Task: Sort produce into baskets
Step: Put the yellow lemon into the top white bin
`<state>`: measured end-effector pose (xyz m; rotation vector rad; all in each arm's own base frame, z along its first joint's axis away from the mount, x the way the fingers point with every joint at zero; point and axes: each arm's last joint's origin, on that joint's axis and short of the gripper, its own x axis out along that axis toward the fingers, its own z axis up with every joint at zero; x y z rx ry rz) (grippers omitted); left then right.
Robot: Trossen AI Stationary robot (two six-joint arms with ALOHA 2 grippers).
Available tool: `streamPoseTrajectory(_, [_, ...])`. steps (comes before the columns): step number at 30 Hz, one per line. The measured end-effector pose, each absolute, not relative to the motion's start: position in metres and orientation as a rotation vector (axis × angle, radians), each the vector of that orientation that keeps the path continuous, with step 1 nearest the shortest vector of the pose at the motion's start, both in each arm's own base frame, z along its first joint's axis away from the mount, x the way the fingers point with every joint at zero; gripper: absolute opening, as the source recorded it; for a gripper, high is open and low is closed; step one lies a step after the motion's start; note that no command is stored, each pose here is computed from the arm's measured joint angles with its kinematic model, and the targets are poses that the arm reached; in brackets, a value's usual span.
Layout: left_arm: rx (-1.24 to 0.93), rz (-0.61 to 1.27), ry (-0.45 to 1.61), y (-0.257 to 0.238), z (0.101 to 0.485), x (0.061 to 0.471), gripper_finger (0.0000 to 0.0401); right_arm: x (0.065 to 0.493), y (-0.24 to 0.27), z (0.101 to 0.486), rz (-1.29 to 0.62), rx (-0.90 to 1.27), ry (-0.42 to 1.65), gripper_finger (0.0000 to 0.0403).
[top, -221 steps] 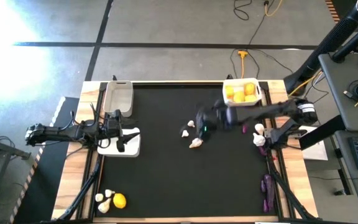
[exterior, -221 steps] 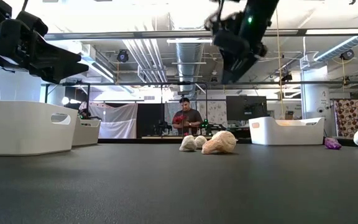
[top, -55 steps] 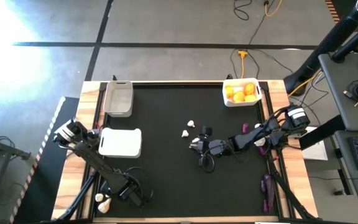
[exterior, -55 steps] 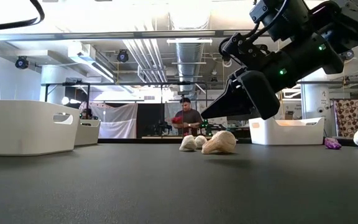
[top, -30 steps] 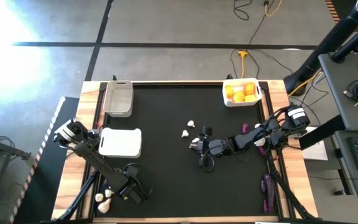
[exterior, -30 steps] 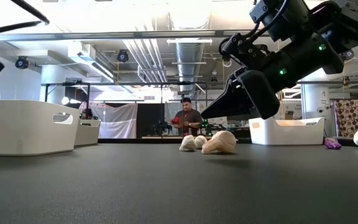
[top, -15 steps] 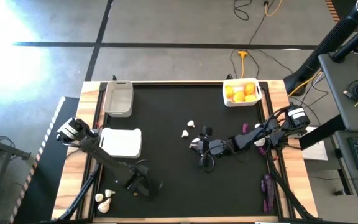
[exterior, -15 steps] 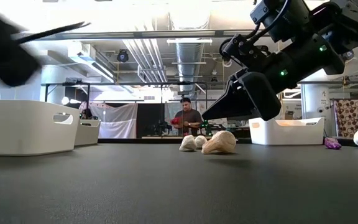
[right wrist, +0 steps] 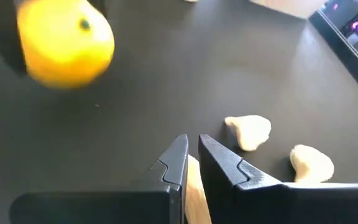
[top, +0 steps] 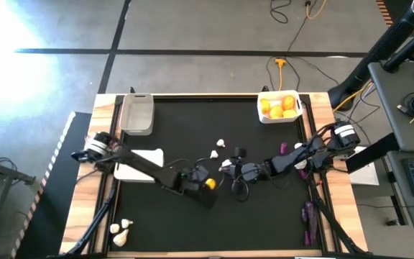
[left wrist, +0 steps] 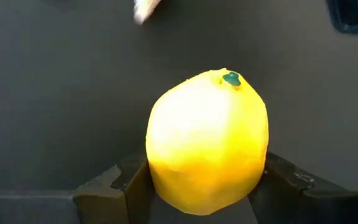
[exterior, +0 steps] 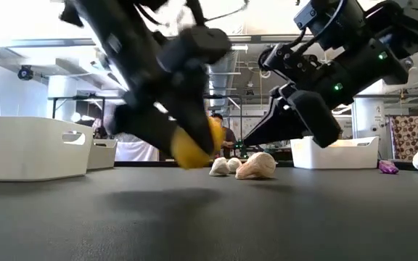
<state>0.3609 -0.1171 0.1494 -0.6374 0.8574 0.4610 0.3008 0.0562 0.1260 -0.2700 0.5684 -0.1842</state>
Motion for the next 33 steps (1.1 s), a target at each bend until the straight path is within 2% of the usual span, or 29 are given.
streamPoseTrajectory(9, [-0.349, 0.377, 0.827, -0.121, 0.116, 0.397, 0.0195, 0.28, 0.053, 0.139, -0.241, -0.124, 0.694, 0.0031])
streamPoseTrajectory(13, [-0.213, 0.335, 0.836, -0.125, 0.109, 0.413, 0.0217, 0.272, 0.056, 0.132, -0.181, -0.061, 0.786, 0.0031])
streamPoseTrajectory(17, [-0.133, 0.29, 0.837, -0.13, 0.112, 0.422, 0.025, 0.274, 0.061, 0.132, -0.075, 0.028, 0.788, 0.0031])
streamPoseTrajectory(23, [-0.039, 0.297, 0.85, -0.137, 0.117, 0.411, 0.0279, 0.279, 0.064, 0.147, -0.048, 0.037, 0.788, 0.0031])
streamPoseTrajectory(29, [0.054, 0.322, 0.898, -0.143, 0.128, 0.384, 0.027, 0.286, 0.069, 0.171, -0.033, 0.04, 0.738, 0.0031])
streamPoseTrajectory(33, [0.127, 0.321, 0.935, -0.135, 0.145, 0.366, 0.0254, 0.287, 0.071, 0.174, -0.025, 0.043, 0.73, 0.0031])
